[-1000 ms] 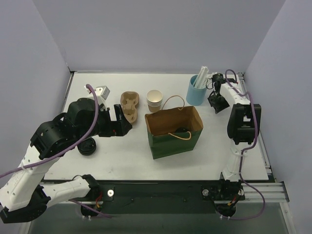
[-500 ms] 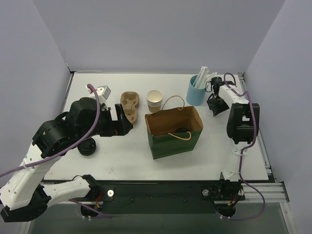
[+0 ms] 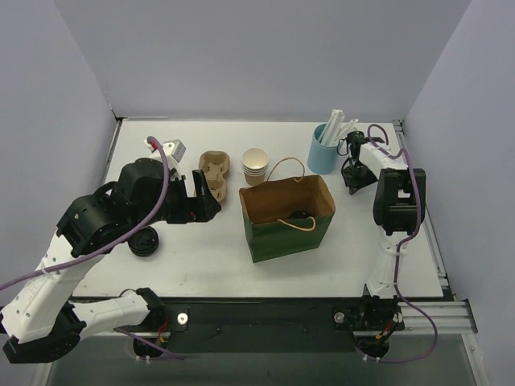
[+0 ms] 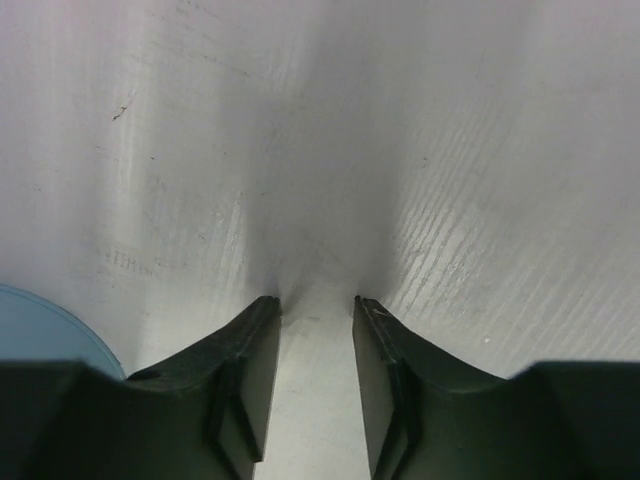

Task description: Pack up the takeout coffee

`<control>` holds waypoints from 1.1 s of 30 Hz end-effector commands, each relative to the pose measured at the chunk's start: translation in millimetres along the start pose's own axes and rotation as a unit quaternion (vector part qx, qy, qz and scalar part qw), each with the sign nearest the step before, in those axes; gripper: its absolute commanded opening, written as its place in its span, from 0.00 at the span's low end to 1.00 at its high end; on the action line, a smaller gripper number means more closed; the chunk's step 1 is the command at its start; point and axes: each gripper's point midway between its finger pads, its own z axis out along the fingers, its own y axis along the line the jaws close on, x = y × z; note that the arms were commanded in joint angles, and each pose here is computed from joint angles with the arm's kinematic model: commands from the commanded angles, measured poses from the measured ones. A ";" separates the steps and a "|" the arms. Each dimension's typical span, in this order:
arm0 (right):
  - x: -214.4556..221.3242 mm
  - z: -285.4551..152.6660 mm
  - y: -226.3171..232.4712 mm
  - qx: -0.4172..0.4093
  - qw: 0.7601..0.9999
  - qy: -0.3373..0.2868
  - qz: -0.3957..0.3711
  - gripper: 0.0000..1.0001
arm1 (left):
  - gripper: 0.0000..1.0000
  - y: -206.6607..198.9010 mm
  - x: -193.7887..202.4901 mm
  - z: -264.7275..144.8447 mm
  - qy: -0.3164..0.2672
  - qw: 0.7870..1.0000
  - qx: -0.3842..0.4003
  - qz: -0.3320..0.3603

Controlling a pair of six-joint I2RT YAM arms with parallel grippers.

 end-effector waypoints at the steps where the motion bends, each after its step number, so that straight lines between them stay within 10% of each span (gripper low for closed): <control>1: 7.7 8.5 -12.9 0.025 1.000 0.006 0.009 0.29 | 0.97 -4.7 -14.7 -8.7 -0.025 1.000 0.009 0.000; 6: 7.7 7.5 -20.2 0.032 0.999 0.003 0.009 0.01 | 0.97 -5.5 -19.3 -10.0 -0.032 0.999 0.008 0.006; 16: -56.8 -55.4 -43.1 0.000 0.997 -0.078 -0.017 0.00 | 0.97 -7.8 -25.5 -8.8 -0.058 0.998 0.022 0.008; 33: -175.6 -314.0 -104.0 -0.223 0.921 -0.318 -0.014 0.00 | 0.97 -10.3 -35.6 -31.7 -0.116 0.991 0.069 0.022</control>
